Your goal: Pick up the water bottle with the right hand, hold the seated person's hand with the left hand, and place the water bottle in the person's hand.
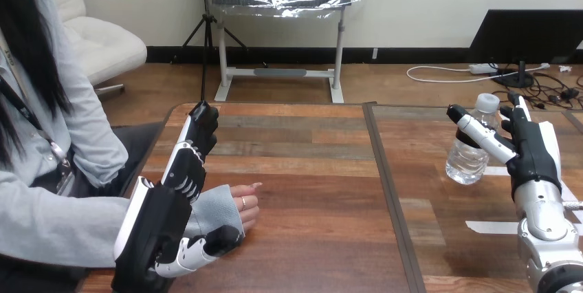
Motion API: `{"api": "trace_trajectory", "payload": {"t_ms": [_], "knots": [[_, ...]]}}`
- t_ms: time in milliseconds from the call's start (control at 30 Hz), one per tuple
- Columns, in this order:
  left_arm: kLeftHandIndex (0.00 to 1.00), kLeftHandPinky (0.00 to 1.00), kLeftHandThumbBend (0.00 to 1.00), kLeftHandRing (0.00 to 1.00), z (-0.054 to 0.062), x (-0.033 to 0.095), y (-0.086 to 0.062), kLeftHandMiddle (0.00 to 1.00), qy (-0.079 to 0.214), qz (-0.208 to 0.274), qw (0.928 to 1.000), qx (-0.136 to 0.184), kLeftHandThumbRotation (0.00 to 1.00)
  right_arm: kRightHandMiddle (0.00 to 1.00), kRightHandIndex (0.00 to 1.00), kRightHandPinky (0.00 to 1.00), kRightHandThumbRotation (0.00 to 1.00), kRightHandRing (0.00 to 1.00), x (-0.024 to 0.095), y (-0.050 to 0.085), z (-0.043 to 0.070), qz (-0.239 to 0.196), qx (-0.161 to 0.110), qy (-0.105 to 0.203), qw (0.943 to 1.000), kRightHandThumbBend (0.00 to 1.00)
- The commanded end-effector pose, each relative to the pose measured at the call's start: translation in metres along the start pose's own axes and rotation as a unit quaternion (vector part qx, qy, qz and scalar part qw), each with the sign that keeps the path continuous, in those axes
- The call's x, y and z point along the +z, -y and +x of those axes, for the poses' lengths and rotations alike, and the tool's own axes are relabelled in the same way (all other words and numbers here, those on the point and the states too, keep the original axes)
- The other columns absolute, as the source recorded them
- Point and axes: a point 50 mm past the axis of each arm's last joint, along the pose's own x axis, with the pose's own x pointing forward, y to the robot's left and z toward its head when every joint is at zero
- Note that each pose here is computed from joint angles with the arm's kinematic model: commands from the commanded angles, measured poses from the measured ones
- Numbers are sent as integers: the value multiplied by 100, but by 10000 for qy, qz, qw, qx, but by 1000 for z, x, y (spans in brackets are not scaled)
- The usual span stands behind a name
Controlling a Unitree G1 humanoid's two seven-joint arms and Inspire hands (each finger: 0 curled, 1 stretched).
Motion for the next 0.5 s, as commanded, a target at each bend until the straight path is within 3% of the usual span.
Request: {"api": "trace_trajectory", "payload": {"t_ms": [0,467], "knots": [[100,100,100,100,12,9,-6,100,419,129,9990,-14,65,96,100,92,54,96,29,5,12,6,-122,366,9993,100],[100,100,100,100,8,11,-9,100,374,175,9991,22,64,95,100,91,55,95,27,3,12,-98,-123,262,9995,100]]}}
